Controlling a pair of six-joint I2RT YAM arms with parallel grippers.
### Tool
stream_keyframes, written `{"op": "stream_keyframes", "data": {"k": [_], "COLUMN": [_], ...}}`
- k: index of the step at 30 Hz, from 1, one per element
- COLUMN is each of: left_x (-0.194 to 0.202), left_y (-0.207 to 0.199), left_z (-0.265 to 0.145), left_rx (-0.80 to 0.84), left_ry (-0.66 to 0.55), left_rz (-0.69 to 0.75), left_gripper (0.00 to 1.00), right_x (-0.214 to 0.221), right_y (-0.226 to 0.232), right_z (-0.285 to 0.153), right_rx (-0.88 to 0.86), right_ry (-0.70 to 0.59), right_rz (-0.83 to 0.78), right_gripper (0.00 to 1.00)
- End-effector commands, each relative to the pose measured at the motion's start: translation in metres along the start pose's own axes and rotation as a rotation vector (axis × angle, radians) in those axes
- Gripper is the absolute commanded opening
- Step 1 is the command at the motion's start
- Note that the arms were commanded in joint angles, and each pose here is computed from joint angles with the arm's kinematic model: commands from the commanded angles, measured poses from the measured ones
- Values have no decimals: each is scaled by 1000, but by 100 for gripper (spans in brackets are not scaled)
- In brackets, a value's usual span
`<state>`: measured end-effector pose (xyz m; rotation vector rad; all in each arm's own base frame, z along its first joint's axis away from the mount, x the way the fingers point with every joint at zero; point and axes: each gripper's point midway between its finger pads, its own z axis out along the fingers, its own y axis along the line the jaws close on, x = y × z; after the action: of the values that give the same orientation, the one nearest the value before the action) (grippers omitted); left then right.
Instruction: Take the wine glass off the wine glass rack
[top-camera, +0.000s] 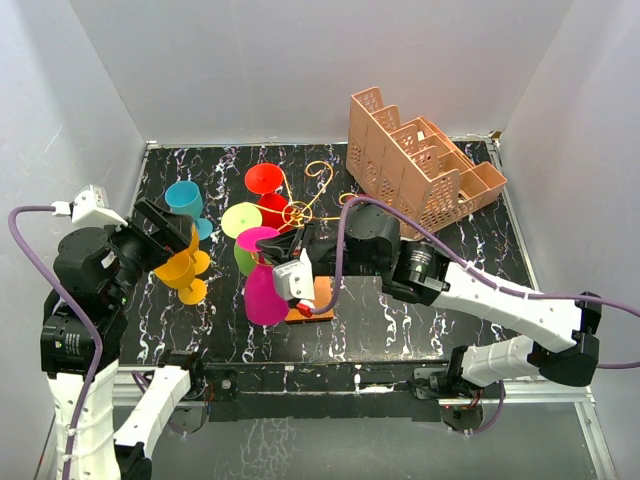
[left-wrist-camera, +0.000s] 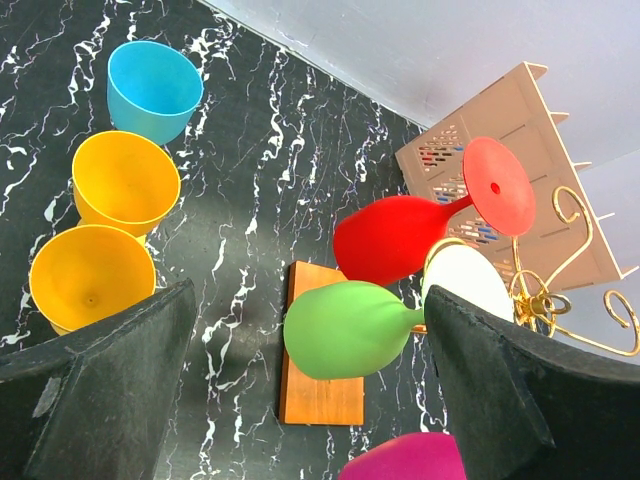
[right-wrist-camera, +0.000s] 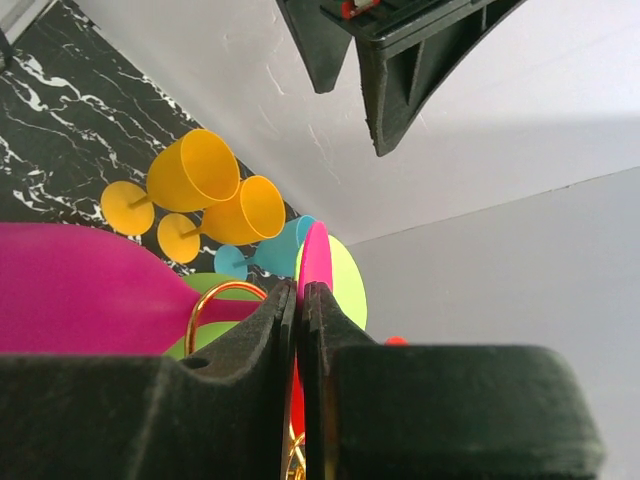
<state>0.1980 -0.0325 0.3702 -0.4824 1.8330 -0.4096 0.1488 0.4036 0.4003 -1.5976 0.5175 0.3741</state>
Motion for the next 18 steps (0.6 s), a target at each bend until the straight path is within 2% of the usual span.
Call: {"op": "stream_keyframes", "data": {"k": [1, 18], "left_x": [-2, 0], "left_y": [0, -1], "left_z": [-4, -2], "left_rx": [2, 13], "left_ry": [-8, -6], "left_rz": [12, 14], "left_gripper": [94, 95], "right_x": [-9, 11], "right_y": [-31, -36], "right_z": [1, -9], "right_rx": [130, 188], "right_ry": [-17, 89], "right_rz": [-16, 17], "right_gripper": [8, 8]}}
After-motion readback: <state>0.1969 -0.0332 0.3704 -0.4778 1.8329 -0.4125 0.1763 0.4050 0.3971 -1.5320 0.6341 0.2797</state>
